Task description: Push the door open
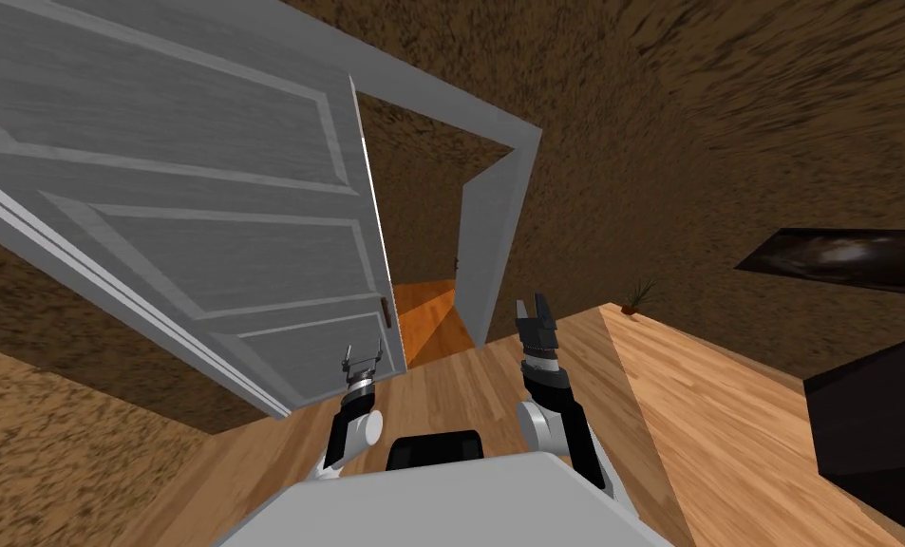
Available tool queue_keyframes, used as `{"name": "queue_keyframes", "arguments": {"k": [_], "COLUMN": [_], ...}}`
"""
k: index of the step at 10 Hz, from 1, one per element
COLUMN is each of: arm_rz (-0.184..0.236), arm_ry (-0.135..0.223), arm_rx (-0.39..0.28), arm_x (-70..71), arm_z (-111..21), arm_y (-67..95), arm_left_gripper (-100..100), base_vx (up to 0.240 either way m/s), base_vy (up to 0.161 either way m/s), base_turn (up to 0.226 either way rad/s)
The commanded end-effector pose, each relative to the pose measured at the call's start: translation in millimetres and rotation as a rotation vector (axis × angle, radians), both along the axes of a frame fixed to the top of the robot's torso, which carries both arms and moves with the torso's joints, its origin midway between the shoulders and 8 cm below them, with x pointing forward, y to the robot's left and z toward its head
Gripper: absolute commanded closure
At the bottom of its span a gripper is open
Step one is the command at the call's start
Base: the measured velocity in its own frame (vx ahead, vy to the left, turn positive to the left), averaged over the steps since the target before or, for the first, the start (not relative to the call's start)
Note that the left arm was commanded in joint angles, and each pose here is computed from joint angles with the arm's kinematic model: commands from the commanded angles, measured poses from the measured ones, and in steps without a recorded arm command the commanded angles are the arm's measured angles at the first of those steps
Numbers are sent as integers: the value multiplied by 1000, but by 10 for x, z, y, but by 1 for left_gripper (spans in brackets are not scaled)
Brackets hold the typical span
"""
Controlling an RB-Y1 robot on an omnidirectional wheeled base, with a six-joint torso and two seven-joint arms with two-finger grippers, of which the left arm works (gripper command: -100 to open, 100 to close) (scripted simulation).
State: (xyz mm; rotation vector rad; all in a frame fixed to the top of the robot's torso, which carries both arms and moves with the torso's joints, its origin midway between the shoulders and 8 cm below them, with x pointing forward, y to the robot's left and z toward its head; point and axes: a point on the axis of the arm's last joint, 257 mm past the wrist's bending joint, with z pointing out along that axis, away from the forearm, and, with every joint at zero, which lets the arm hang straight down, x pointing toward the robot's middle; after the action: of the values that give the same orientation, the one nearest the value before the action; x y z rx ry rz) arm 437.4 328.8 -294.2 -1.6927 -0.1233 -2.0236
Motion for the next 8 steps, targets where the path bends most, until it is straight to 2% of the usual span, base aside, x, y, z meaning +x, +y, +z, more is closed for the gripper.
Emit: {"name": "queue_keyframes", "arguments": {"k": [1,3,4,6,8], "arm_rz": [0,2,2,5,8], "arm_ry": [10,29,29,45,56], "arm_rx": [-31,-84,-84,-134,-164], "arm_x": [-2,-17,-17,-37,-52], "arm_z": [-100,-272,-272,-431,-526], "arm_y": [-17,-57,-57,-103,-136], "arm_left_gripper": [-100,-100,-100,-100,-100], "base_vx": [60,78,53,41,58], "base_vy": [85,96,81,69,91], "base_turn": [-124,-156,-81,-121,-111]}}
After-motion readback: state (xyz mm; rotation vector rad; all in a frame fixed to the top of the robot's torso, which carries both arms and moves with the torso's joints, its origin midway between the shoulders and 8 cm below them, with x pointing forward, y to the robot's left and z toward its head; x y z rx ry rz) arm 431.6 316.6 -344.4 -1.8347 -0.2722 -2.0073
